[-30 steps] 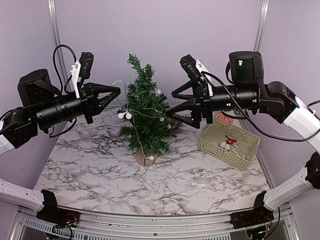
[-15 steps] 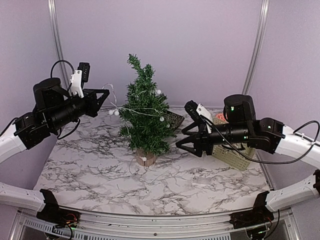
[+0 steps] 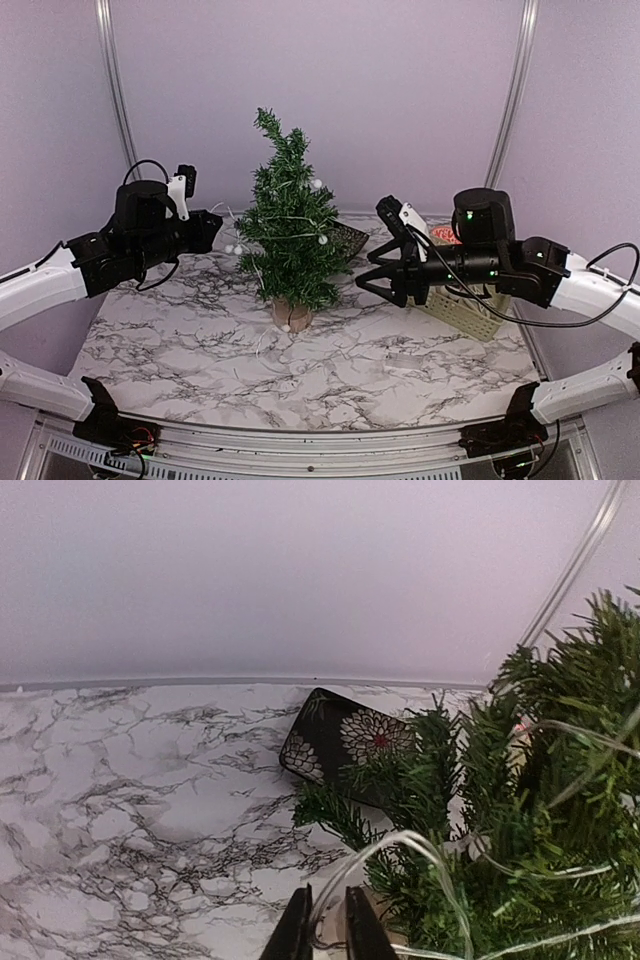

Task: Decorate the small christmas tree

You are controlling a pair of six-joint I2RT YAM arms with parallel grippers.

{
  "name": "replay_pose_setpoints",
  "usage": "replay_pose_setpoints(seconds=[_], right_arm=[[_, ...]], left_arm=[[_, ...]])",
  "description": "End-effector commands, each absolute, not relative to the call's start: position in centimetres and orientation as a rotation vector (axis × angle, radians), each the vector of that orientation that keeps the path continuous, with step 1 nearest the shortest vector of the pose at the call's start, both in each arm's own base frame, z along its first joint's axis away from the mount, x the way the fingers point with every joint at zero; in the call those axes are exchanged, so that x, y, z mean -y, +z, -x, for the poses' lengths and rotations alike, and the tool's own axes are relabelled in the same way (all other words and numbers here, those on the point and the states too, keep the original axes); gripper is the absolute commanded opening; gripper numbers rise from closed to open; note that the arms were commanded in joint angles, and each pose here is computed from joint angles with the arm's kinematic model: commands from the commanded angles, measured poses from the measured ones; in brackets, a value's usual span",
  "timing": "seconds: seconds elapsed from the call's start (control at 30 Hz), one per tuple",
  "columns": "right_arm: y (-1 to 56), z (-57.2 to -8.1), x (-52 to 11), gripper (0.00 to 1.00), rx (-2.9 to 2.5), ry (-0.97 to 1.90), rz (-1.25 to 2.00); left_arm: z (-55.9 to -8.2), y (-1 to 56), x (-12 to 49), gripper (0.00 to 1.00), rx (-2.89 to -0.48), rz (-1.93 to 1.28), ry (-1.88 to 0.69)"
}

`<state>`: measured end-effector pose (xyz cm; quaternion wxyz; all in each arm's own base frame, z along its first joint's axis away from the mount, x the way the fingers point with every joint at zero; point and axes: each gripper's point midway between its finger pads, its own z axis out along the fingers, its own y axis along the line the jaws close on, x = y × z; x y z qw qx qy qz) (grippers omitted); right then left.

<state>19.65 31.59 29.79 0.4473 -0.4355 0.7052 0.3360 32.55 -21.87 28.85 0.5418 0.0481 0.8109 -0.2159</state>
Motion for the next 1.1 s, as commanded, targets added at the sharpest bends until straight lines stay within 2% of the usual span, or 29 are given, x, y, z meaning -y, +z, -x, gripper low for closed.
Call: replay_pose_setpoints(seconds=[0.0, 0.23, 0.33, 0.47, 0.63, 0.8, 1.07], right_arm=[[30.1, -19.9, -31.7, 0.64, -1.731, 0.837, 1.079], [29.8, -20.0, -31.1, 0.67, -1.744, 0.835, 1.074], [29.1, -19.7, -30.9, 0.68, -1.763, 0.846, 1.086], [28.2, -19.2, -30.4, 0.7, -1.792, 0.847, 1.094], [26.1, -18.4, -30.0, 0.72, -1.816, 0.858, 1.156], [22.3, -18.3, -30.8, 0.64, -1.832, 0.806, 1.26], [17.1, -17.9, -34.7, 0.58, -1.766, 0.619, 1.497]], left_arm=[[-33.5, 27.2, 20.9, 0.18, -1.982, -0.013, -0.535], [-32.2, 26.5, 18.4, 0.58, -2.025, 0.026, -0.596], [-31.0, 26.4, 17.0, 0.65, -2.047, -0.004, -0.6], [-27.0, 26.5, 18.8, 0.63, -2.034, -0.324, -0.703], [-20.2, 23.0, 20.9, 0.61, -2.048, -0.719, -0.778], [-18.8, 23.2, 20.3, 0.6, -1.956, -0.666, -0.794], [-19.4, 23.0, 20.8, 0.6, -1.955, -0.68, -0.766]])
